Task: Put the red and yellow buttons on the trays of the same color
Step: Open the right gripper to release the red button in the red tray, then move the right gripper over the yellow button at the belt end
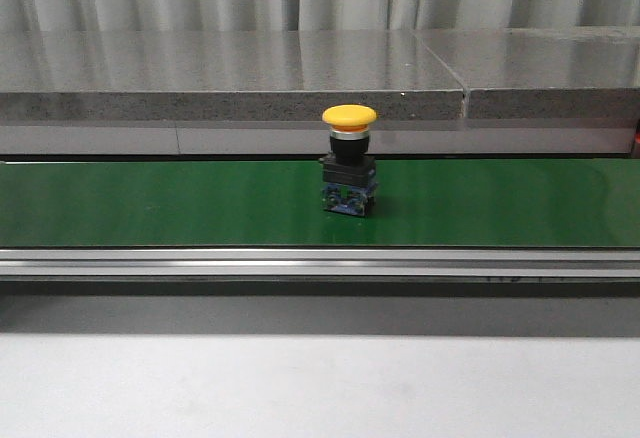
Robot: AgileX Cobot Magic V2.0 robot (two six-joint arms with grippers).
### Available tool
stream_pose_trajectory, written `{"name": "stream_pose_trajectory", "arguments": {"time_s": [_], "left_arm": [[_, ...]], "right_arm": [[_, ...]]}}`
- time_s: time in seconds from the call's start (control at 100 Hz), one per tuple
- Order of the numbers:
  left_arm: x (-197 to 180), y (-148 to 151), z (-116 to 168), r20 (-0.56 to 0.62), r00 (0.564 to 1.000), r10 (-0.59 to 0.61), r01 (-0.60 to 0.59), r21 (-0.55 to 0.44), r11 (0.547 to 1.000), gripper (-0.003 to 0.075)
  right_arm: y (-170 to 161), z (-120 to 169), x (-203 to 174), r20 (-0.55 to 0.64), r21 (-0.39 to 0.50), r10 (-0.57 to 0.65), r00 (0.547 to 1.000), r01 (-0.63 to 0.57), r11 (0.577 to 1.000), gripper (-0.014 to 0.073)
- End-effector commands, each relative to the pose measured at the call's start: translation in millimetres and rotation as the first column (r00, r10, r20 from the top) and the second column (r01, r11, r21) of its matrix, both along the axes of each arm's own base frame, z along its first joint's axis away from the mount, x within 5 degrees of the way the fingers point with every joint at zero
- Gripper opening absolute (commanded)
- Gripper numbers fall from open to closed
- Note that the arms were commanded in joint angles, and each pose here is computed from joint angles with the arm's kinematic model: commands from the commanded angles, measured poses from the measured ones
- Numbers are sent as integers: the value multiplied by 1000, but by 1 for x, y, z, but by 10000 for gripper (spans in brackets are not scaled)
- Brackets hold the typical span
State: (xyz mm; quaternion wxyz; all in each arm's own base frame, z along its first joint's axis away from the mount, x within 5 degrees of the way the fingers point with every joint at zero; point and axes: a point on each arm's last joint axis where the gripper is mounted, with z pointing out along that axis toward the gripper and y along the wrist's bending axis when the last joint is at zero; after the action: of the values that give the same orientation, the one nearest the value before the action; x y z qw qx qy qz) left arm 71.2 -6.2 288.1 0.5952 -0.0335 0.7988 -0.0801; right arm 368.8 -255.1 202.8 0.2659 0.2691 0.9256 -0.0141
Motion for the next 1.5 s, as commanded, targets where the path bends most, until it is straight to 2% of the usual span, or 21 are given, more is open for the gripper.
{"name": "stream_pose_trajectory", "arguments": {"time_s": [0.0, 0.17, 0.24, 0.31, 0.4, 0.48, 0.53, 0.74, 1.05, 1.27, 1.38, 1.49], "left_arm": [[1, -1, 16, 97, 995, -10, 12, -18, 1000, -19], [1, -1, 16, 97, 995, -10, 12, -18, 1000, -19], [1, -1, 16, 97, 995, -10, 12, -18, 1000, -19], [1, -1, 16, 97, 995, -10, 12, -18, 1000, -19], [1, -1, 16, 97, 995, -10, 12, -18, 1000, -19], [1, -1, 16, 97, 995, -10, 12, -18, 1000, -19], [1, -1, 16, 97, 995, -10, 12, -18, 1000, -19], [1, -1, 16, 97, 995, -10, 12, -18, 1000, -19], [1, -1, 16, 97, 995, -10, 12, -18, 1000, -19], [1, -1, 16, 97, 995, -10, 12, -18, 1000, -19], [1, -1, 16, 97, 995, -10, 12, -18, 1000, -19], [1, -1, 16, 97, 995, -10, 12, -18, 1000, -19]], "right_arm": [[-4, 32, 2, 102, -69, -6, 995, 13, 998, 177], [-4, 30, 3, 101, -66, -7, 995, 14, 998, 179], [-4, 30, 3, 100, -65, -7, 995, 13, 998, 214], [-4, 30, 3, 99, -64, -7, 995, 13, 998, 310], [-4, 30, 3, 104, -68, -8, 995, 15, 998, 503], [-5, 31, 3, 108, -71, -9, 994, 16, 997, 607], [-5, 32, 3, 112, -74, -9, 994, 17, 997, 632], [-6, 52, 6, 146, -97, 0, 989, 14, 995, 635], [8, 118, -11, 218, -164, 45, 975, -9, 986, 635], [47, 165, -32, 256, -217, 153, 954, -97, 971, 635], [78, 173, -44, 261, -235, 225, 939, -164, 958, 635], [111, 166, -57, 239, -238, 296, 925, -240, 941, 635]]}}
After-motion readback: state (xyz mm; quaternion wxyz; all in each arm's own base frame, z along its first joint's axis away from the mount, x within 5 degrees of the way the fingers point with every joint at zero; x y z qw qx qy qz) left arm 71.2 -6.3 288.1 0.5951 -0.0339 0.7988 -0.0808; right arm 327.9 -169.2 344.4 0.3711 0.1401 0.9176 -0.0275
